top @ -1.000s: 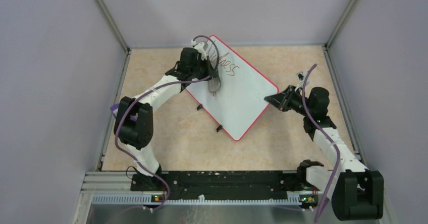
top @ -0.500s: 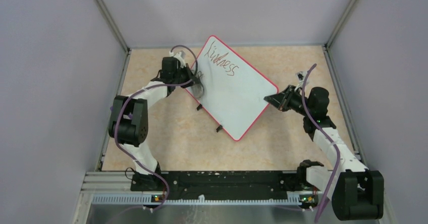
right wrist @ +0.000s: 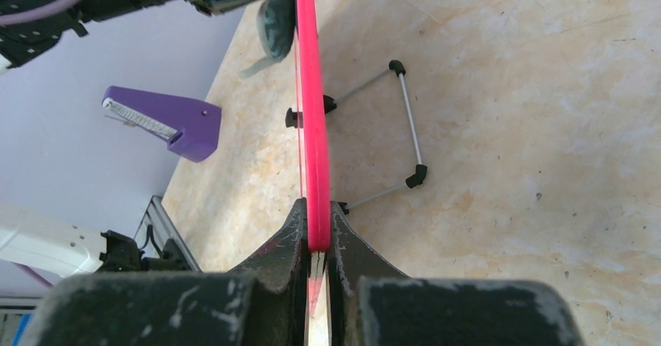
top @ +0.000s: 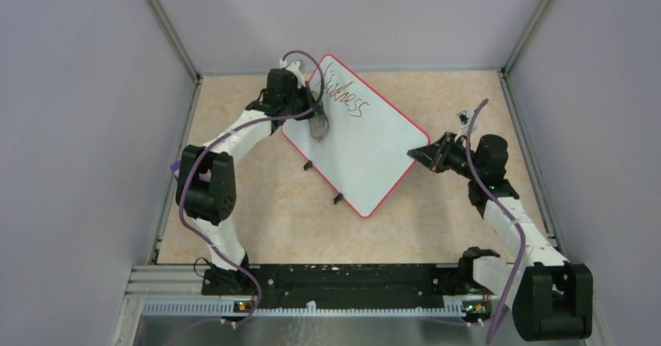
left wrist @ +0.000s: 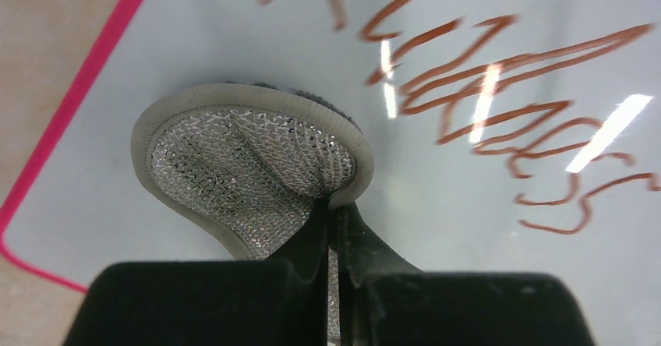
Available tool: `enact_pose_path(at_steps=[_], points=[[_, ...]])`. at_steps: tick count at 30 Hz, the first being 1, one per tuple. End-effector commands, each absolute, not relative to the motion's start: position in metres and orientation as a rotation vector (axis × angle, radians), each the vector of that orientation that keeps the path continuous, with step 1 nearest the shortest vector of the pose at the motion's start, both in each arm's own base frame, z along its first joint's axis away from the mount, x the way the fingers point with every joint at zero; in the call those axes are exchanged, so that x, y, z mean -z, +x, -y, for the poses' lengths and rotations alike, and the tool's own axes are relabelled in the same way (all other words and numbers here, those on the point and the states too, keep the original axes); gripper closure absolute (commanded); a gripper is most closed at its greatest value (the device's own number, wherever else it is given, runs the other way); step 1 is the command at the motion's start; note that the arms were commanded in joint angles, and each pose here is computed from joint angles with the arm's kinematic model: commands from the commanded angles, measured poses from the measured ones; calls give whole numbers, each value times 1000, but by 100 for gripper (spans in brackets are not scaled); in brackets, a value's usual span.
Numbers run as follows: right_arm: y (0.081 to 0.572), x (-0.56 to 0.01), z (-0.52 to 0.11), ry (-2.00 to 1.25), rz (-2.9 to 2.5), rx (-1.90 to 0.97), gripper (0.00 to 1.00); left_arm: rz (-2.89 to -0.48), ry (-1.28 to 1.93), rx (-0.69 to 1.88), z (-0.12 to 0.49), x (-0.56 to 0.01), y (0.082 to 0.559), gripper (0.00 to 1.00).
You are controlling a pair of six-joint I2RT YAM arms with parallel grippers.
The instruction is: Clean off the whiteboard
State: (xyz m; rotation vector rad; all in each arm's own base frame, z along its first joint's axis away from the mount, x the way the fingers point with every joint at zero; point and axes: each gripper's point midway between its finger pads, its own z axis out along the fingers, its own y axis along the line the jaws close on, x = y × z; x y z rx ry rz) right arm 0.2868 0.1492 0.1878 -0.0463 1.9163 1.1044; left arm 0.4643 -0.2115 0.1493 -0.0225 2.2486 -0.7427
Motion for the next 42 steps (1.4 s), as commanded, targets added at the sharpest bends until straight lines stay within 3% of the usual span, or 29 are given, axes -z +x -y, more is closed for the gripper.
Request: enact_pose_path(at_steps=[1, 16, 31, 35, 42], points=[[264, -150, -159, -120, -2063, -1120, 100, -2085, 104, 827, 248, -206, 477, 100], [263, -149, -160, -120, -2065, -1125, 100, -2281, -172, 812, 165, -86, 453, 100], [264, -147, -160, -116, -2070, -1126, 100, -2106, 45, 790, 228, -192, 496, 100], [264, -147, -160, -118, -2069, -1125, 100, -2115, 43, 764, 227, -187, 501, 100], [264, -145, -160, -116, -2073, -1126, 100, -2220, -52, 732, 193, -126, 490, 100]])
